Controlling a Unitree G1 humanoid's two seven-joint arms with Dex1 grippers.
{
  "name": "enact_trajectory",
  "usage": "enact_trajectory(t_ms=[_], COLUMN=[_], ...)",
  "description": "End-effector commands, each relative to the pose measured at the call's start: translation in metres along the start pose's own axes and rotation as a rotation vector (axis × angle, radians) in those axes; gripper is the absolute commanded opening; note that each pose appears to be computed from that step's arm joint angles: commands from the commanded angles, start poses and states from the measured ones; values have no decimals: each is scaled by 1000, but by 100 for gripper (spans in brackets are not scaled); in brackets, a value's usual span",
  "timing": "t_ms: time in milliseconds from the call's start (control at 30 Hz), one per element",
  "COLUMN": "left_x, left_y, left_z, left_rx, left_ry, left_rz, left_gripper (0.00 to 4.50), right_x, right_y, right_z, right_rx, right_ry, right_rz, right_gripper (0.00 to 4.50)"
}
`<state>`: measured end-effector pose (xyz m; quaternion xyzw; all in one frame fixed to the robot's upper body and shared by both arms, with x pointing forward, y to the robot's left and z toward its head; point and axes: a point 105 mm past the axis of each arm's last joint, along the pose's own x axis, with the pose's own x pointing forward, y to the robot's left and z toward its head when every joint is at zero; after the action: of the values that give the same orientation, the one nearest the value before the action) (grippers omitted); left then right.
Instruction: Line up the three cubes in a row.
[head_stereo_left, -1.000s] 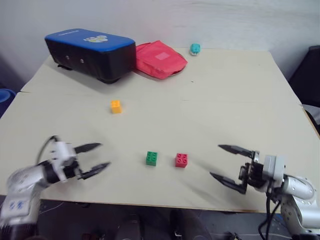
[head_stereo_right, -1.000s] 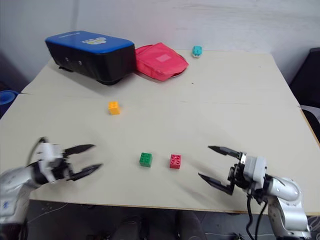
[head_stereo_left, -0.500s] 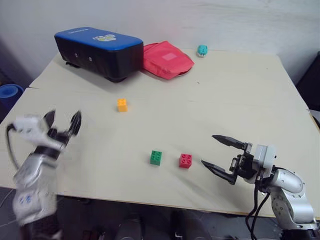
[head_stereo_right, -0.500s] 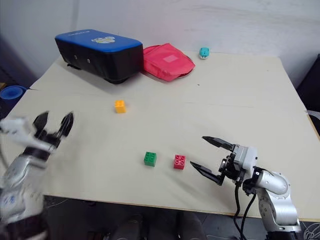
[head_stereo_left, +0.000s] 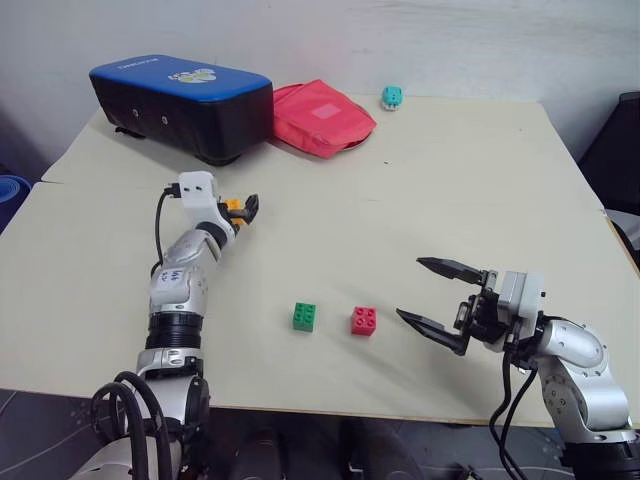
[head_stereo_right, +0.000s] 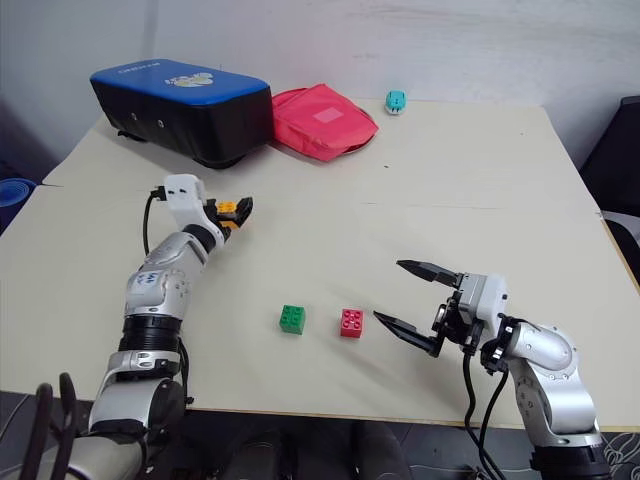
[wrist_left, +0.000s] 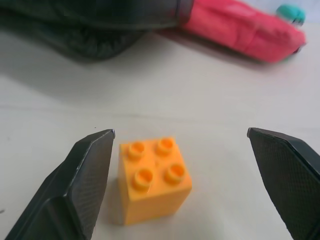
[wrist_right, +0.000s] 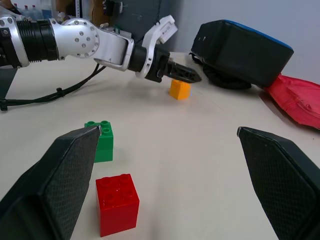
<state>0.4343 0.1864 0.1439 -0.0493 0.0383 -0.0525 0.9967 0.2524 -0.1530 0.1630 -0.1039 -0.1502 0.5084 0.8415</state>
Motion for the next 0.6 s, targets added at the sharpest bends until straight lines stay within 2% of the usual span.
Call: enact_trajectory(t_ms=[33, 167, 267, 367, 533, 600], left_x=[10, 17, 20, 20, 13, 9], left_y=[-1, -14, -16, -13, -6, -4], left_z=[10, 5, 3, -1, 1, 8], left_rx=[32, 38, 41, 42, 34, 24], left_ry=[-35, -15, -14, 0, -24, -69], left_rz=[55, 13, 14, 28, 20, -2], left_gripper=[446, 446, 389, 311, 155, 154], right_x=[-3, -4, -6, -9, -11, -11], right_y=[-4, -4, -3, -3, -2, -2], right_z=[6, 5, 4, 2, 0, 0], right_rx=[-47, -53, -54, -51, -50, -49], right_ry=[-29, -29, -27, -24, -25, -25], right_rz=[-43, -55, -59, -68, -80, -80], right_gripper=[450, 450, 450, 450, 450, 450])
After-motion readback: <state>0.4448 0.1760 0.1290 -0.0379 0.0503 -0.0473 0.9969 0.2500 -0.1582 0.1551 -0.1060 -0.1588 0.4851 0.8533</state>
